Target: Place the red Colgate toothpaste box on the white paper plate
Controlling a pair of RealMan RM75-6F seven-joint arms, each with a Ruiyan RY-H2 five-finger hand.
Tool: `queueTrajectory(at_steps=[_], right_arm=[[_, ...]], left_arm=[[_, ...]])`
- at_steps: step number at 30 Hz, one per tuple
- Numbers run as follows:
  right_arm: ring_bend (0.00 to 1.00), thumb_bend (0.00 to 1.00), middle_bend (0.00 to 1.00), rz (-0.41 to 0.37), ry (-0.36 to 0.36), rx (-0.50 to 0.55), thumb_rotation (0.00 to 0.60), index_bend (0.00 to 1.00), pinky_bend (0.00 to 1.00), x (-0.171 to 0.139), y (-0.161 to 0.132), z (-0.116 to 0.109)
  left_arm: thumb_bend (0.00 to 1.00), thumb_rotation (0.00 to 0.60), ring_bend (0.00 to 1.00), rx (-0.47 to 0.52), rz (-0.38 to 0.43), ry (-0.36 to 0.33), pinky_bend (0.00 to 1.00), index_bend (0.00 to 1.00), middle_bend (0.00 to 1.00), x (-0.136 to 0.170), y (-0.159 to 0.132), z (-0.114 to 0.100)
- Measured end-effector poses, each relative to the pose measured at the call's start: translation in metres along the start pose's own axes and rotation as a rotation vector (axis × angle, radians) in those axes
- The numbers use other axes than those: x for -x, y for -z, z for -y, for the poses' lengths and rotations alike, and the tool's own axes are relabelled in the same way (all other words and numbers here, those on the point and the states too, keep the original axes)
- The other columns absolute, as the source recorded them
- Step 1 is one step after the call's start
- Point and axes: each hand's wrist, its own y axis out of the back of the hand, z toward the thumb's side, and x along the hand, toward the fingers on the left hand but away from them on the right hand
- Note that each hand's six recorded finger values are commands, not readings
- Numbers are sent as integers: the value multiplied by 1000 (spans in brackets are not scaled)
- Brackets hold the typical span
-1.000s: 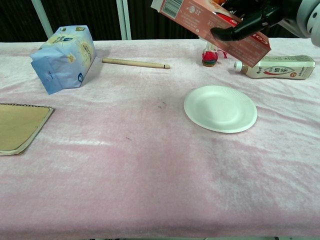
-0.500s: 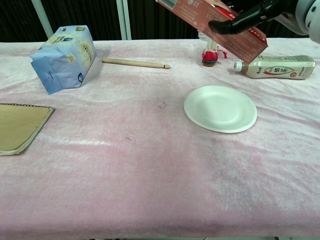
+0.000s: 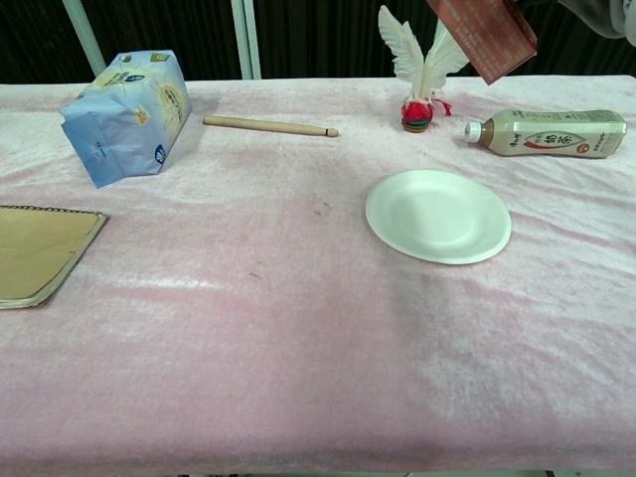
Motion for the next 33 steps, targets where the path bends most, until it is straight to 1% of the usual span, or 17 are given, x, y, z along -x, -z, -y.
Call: queueTrajectory(at_steps=[7,10,12,15,18,23,27,31,33], right_arm=[[464,467,512,-5,103,129,600,532,404,3,1,-12],[464,467,512,-4,135,145,600,532,404,4,4,-17],[464,466,511,-2,140,139,600,532,404,5,6,-19],[464,466,511,9,134,86,600,532,404,4,12,-22],[463,467,510,30,110,17,600,532,404,1,23,-22],[455,466,507,67,67,-85,600,532,404,-4,42,-20],[450,466,503,121,33,-197,600,532,396,-8,64,-19],[441,466,495,188,-6,-293,600,532,394,-13,89,-13],[441,466,495,199,-19,-314,600,532,394,-14,94,-8]], left_arm=[[72,600,83,8,-43,-78,176,61,23,-9,13,-24],[73,600,84,29,-59,-96,172,62,23,-9,19,-30],[73,600,84,41,-72,-94,169,64,24,-7,24,-30],[73,600,83,92,-104,-54,168,73,25,6,32,-18],[72,600,83,159,-141,-7,168,82,28,24,38,-3],[70,600,84,267,-199,54,168,88,36,55,47,20],[69,600,84,372,-258,118,167,93,39,92,51,44],[68,600,83,472,-302,151,167,99,52,130,48,62],[67,600,84,510,-320,165,165,99,53,152,45,70]])
